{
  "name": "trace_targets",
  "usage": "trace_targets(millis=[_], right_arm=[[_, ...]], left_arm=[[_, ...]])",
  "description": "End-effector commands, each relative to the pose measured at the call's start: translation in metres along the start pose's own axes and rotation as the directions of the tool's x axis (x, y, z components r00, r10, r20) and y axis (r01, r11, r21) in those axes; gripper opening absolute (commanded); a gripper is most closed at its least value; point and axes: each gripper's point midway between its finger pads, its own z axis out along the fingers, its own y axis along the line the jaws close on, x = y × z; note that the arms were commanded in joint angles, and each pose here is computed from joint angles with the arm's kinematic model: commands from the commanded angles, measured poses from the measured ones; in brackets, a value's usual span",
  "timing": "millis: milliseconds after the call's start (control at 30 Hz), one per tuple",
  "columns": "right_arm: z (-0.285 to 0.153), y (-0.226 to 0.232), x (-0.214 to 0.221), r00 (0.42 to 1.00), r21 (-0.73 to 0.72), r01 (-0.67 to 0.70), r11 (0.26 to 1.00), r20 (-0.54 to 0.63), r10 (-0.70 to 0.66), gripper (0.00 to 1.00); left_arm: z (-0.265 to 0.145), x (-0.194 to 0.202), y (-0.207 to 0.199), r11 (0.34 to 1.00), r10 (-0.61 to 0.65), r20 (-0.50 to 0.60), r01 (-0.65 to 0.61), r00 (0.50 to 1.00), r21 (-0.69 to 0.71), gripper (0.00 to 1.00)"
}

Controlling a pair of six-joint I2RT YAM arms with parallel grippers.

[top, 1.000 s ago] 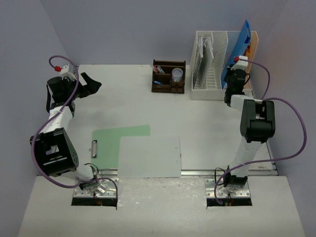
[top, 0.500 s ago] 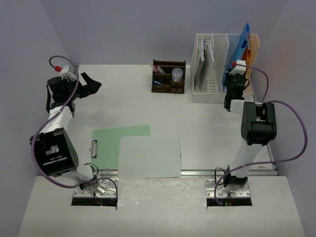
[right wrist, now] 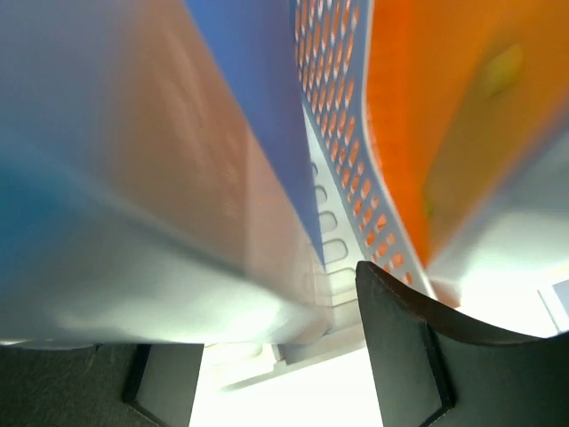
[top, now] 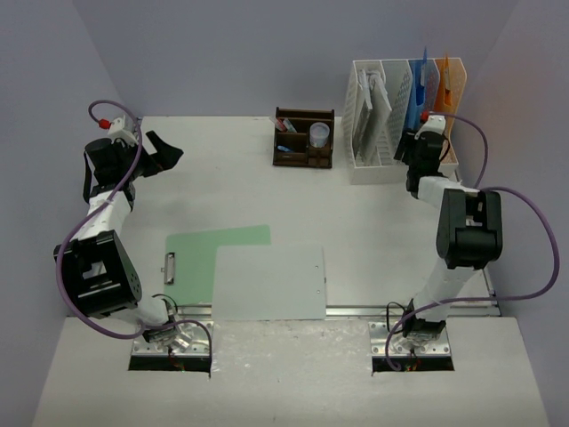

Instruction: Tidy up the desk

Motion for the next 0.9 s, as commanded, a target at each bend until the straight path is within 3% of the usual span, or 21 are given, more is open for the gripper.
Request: trace_targets(millis=[0,133,300,433,567,633,700,767,867], right_arm=[[-0.021,0.002,-0.094,0.978,-0.021,-0.057,0.998,0.200,0.060,0.65],[-0.041,0.015,-0.131,0.957,-0.112,-0.066,0.992,0.274,0.095,0.64],[-0.097,0.049,-0.185,0.903,-0.318,0.063,0.946,0.421,0.081,0.65],[-0.124,0.058,-0.211,0.876,-0.315,0.177,0.933,0.483,-0.003,0.60],[-0.136,0.058,-0.205,0.889,-0.305,0.290,0.907,0.438,-0.137,0.38],[-0.142,0.063,-0.190,0.909,-0.350,0.317,0.881,0.378,-0.177,0.33],[-0.153,0.074,-0.174,0.942,-0.446,0.285,0.849,0.292,-0.163,0.31],[-0.170,0.090,-0.134,0.980,-0.558,0.198,0.806,0.112,-0.163,0.31],[-0.202,0.121,-0.079,0.979,-0.680,0.096,0.727,-0.067,-0.192,0.39]], left_arm=[[-0.006,-0.026,-0.017,0.997,0.059,0.068,-0.062,0.996,0.042,1.00],[-0.009,-0.032,-0.022,0.995,0.079,0.084,-0.084,0.993,0.052,1.00],[-0.014,-0.037,-0.027,0.989,0.128,0.098,-0.134,0.987,0.059,1.00],[-0.019,-0.036,-0.033,0.977,0.194,0.093,-0.201,0.977,0.070,1.00],[-0.025,-0.020,-0.049,0.932,0.346,0.064,-0.351,0.936,0.093,1.00],[-0.028,-0.008,-0.062,0.897,0.419,0.041,-0.421,0.907,0.134,0.99],[-0.033,0.020,-0.082,0.865,0.466,-0.020,-0.450,0.885,0.221,0.91],[-0.034,0.046,-0.098,0.791,0.564,-0.052,-0.521,0.824,0.319,0.83],[-0.039,0.105,-0.121,0.675,0.684,-0.146,-0.546,0.714,0.496,0.77]])
